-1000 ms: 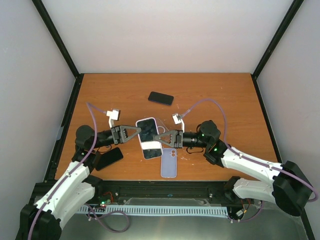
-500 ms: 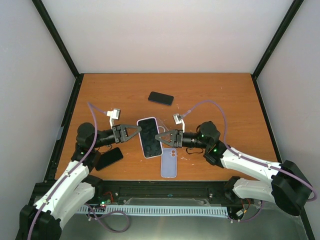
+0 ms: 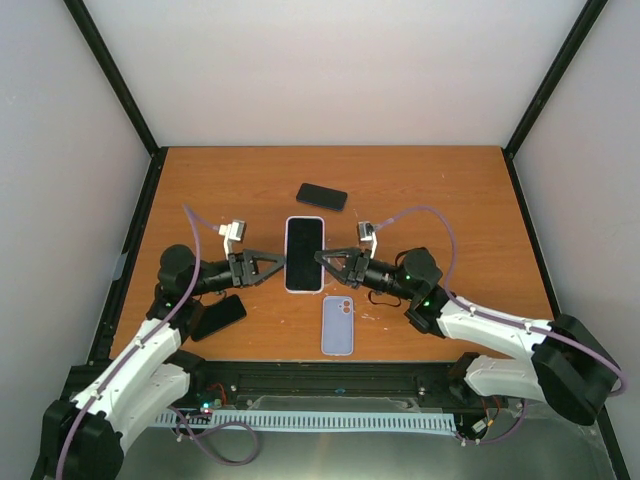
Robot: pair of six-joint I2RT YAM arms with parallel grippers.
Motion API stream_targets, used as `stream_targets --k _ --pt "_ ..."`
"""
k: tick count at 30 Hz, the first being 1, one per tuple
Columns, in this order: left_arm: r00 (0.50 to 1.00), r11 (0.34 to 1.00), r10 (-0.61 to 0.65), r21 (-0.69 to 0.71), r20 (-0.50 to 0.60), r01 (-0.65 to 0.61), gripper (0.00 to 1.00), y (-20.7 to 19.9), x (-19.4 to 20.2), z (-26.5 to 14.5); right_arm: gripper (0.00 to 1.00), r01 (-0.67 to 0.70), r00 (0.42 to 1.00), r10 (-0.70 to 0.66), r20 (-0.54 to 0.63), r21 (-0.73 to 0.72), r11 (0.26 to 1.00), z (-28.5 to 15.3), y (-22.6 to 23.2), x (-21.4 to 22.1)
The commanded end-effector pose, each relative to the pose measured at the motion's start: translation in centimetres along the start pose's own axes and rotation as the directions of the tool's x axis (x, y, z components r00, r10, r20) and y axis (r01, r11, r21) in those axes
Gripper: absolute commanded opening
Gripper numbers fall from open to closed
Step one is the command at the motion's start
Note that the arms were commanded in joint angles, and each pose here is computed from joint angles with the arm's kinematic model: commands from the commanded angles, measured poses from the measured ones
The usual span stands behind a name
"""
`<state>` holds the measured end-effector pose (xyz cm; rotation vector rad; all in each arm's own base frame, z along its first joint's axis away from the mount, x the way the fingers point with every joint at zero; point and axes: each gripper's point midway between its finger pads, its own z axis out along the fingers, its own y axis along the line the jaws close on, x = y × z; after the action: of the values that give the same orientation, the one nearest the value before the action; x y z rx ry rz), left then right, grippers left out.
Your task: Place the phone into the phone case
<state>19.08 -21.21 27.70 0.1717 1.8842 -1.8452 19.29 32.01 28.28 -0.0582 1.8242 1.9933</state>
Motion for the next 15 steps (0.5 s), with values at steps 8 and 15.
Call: stream_targets --k 8,15 --pt "0.998 1.0 0.007 0.003 -0.057 -0.007 0.55 0.2 0.6 0.4 0.13 0.041 0.995 -0.032 0.093 -0.095 0.995 1.3 2.8 -2.7" --pt "0.998 0.999 0.007 -0.047 -0.063 -0.01 0.19 1.2 0.4 0.6 0.14 0.028 0.996 -0.023 0.089 -0.058 0.998 1.5 1.7 -2.6"
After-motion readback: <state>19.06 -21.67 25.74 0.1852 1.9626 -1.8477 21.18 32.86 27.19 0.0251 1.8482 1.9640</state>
